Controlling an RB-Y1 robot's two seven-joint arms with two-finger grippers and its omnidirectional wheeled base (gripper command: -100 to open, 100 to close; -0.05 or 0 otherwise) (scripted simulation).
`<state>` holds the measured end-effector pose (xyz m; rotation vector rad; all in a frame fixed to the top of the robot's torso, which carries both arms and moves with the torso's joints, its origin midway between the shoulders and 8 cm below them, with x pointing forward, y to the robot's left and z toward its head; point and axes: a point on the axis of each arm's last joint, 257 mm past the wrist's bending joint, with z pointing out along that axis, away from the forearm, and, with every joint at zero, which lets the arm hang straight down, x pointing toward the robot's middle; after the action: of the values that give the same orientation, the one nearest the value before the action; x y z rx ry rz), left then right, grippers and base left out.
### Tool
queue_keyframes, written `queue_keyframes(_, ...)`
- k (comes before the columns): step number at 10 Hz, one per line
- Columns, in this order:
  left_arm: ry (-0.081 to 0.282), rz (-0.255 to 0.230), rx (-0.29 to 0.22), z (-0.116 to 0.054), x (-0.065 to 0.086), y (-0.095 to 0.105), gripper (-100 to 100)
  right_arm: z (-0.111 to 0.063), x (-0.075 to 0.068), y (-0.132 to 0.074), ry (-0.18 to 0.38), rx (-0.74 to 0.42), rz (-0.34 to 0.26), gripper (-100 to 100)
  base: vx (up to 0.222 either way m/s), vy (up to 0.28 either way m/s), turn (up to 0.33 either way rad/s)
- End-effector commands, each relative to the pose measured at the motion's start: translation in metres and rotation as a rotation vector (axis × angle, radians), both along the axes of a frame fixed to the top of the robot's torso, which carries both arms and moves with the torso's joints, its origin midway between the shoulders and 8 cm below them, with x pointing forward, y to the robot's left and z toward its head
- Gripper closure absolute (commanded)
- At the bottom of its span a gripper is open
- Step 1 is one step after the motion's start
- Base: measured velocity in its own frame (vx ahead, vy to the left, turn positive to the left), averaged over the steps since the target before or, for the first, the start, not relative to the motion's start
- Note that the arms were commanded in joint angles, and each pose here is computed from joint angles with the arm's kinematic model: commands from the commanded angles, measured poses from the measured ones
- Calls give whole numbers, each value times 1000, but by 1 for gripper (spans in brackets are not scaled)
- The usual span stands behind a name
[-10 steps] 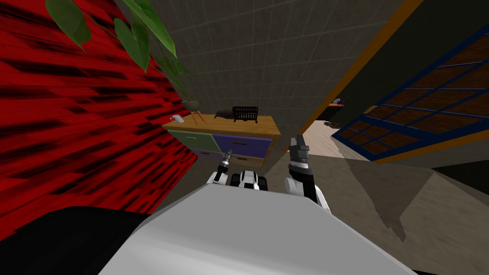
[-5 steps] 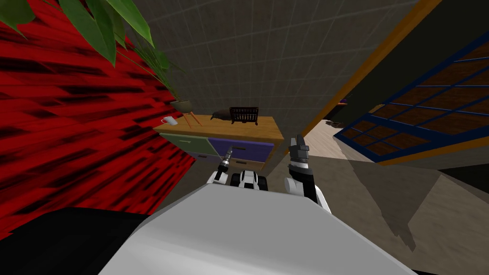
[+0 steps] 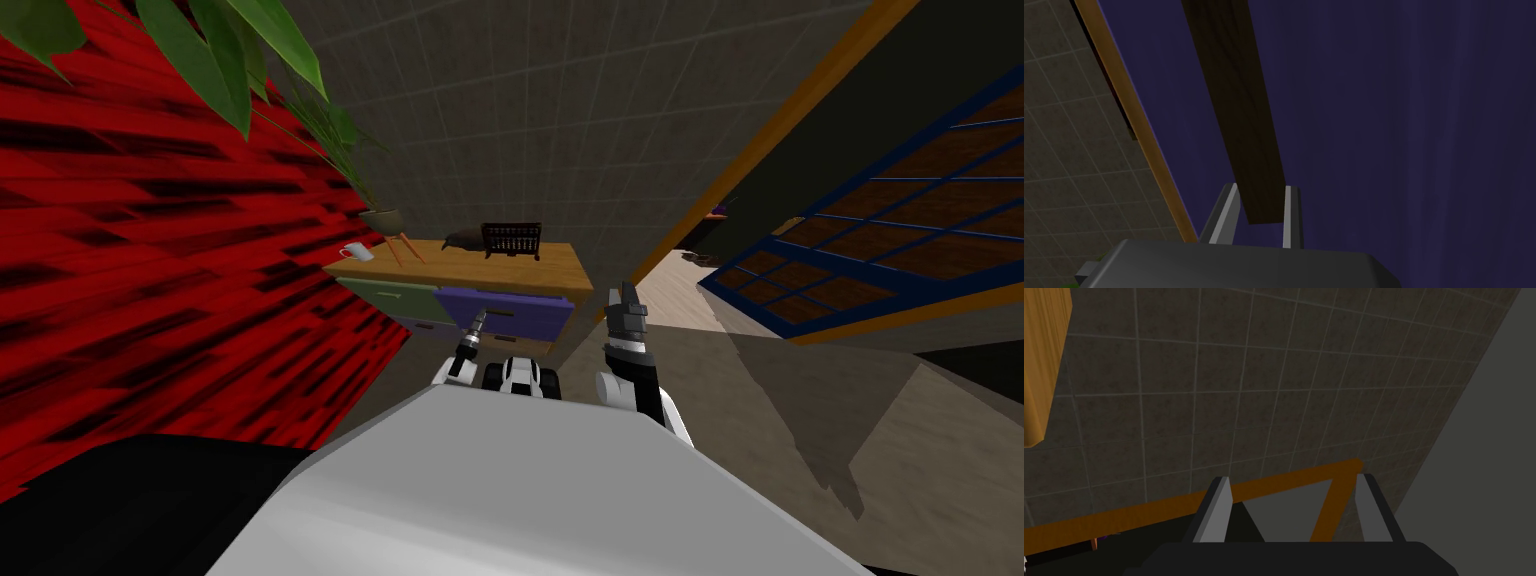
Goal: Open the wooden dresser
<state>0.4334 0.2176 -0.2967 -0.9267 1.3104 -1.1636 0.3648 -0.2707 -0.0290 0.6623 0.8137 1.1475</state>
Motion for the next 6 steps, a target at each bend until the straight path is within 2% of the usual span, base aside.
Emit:
queue_keyframes(1, 9, -3, 2, -1, -6, 0, 100, 0, 0, 0, 0, 0, 0, 0, -212, 18, 13)
queue_keyframes(2, 10, -4, 1, -2, -5, 0, 100, 0, 0, 0, 0, 0, 0, 0, -104, 5, -4)
queue_keyframes(3, 19, -7, 1, -5, -11, -1, 100, 0, 0, 0, 0, 0, 0, 0, -152, -3, 28)
queue_keyframes(6, 22, -13, 2, -5, -17, -2, 100, 0, 0, 0, 0, 0, 0, 0, -195, 9, 28)
